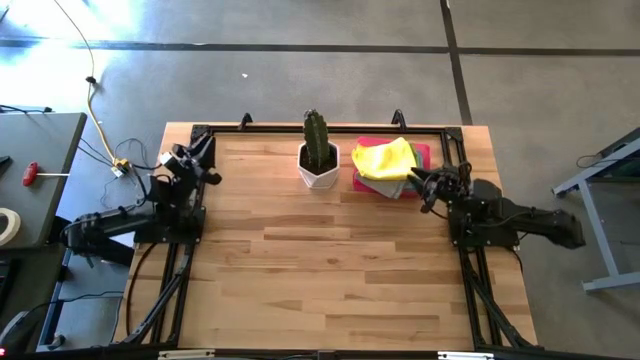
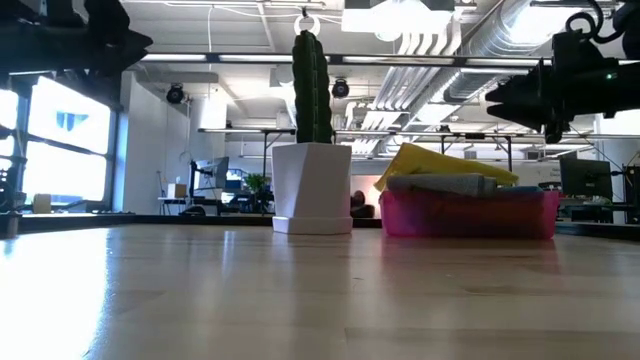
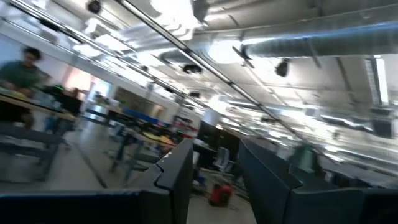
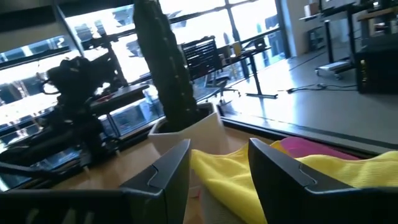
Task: Fold microfiber towels
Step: Return to home position
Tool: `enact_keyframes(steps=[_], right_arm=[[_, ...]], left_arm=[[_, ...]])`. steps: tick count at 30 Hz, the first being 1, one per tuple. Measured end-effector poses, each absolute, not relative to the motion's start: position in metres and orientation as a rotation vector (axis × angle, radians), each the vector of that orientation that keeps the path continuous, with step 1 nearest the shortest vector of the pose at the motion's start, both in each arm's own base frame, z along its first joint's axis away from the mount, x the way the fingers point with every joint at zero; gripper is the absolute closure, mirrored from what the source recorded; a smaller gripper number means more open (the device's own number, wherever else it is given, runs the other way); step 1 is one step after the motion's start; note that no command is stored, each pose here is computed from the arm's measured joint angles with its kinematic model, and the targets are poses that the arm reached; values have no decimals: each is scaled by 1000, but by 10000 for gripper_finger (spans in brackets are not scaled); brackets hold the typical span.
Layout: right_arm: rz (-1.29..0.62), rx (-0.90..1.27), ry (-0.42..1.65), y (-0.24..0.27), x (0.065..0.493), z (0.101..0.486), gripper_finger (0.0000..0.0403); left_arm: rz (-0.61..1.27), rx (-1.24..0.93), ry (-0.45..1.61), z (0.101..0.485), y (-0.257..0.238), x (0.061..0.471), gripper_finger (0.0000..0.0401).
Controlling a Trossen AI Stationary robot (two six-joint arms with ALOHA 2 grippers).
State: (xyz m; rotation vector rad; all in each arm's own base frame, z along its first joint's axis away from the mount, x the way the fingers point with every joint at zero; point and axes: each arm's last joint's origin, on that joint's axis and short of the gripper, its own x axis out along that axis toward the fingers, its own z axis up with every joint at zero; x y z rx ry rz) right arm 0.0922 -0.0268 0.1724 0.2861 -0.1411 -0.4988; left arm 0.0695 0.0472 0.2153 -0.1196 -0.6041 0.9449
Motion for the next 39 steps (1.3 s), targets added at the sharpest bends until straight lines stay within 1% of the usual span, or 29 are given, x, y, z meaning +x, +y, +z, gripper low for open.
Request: enact_keyframes(steps=[8, 16, 24, 39], right_arm=[[-656, 276, -165, -41, 87, 172, 249], [-784, 267, -182, -52, 81, 172, 249], [-797, 266, -182, -53, 80, 172, 249], [-797, 266, -182, -53, 80, 172, 249]], left_arm=[[1124, -62, -669, 218, 57, 55, 282], [1216, -29, -689, 218, 61, 48, 282], [1247, -18, -689, 218, 63, 46, 282], [1248, -18, -686, 218, 63, 47, 282]])
